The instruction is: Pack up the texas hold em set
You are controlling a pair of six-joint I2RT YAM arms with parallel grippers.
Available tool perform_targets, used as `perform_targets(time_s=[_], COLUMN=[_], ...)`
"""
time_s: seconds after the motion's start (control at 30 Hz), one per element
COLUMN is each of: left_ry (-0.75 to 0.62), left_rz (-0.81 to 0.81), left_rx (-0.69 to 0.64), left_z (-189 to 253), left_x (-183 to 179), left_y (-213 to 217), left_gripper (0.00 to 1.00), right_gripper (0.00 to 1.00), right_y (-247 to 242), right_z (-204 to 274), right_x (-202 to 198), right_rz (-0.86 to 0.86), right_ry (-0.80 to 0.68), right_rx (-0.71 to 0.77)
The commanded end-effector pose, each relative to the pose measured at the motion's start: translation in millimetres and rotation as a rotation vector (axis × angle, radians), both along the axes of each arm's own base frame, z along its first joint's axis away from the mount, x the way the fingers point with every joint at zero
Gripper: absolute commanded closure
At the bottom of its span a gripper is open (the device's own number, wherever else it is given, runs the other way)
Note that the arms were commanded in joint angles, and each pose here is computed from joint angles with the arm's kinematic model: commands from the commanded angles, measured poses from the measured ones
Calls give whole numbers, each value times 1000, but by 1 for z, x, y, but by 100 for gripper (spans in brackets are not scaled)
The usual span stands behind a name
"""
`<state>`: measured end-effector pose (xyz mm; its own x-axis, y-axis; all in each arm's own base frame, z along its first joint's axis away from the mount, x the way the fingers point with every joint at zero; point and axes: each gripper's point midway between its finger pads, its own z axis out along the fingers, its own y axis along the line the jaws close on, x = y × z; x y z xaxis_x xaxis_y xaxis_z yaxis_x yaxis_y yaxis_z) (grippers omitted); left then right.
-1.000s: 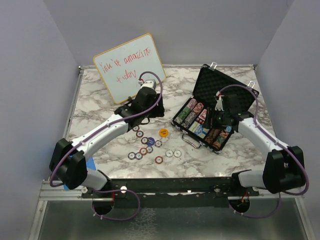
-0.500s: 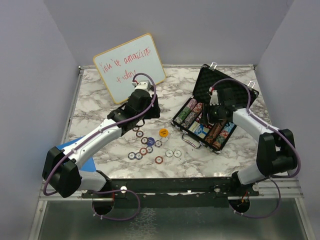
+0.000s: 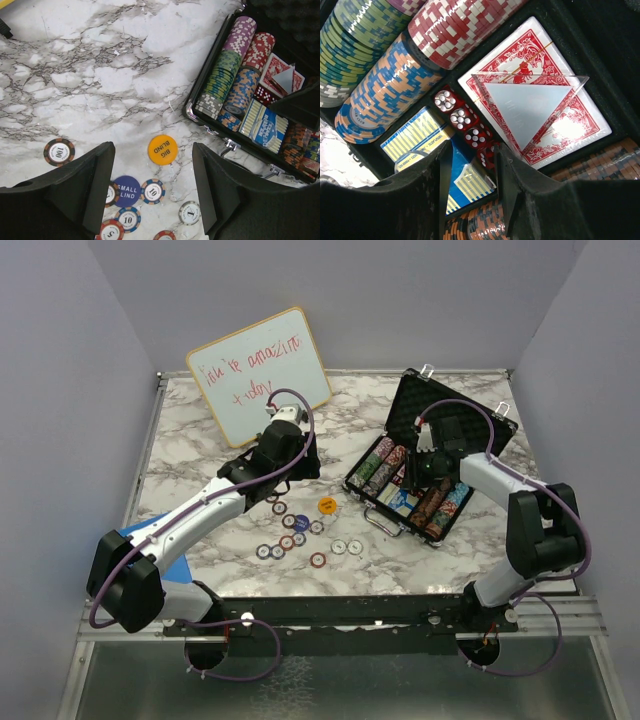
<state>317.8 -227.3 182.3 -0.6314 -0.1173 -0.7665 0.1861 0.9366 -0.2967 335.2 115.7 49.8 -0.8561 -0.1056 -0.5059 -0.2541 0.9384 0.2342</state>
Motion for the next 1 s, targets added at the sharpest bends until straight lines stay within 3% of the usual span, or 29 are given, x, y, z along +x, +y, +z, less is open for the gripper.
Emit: perform_targets(time_s=[0.0, 0.3, 0.47, 0.6, 0.73, 0.97], left_ry=[10, 13, 8, 6, 5, 12], left_rz=[6, 11, 13, 13, 15, 17], left_rx=[17, 22, 19, 18, 19, 17], left_z=[-8, -11, -9, -8, -8, -10], left_x=[1, 0, 0, 0, 0, 0], left_y=[4, 6, 6, 6, 7, 7], left_gripper=[30, 30, 30, 30, 30, 30], right_gripper=[55, 46, 39, 39, 47, 74], right_y=[0, -7, -7, -6, -10, -12], right_z=[-10, -15, 12, 37, 43, 31], right_x=[1, 0, 10, 13, 9, -9], right_rz=[0, -28, -47, -60, -111, -294], right_ry=[17, 34, -44, -115, -119, -32], right_rx=[-19, -52, -43, -17, -18, 40])
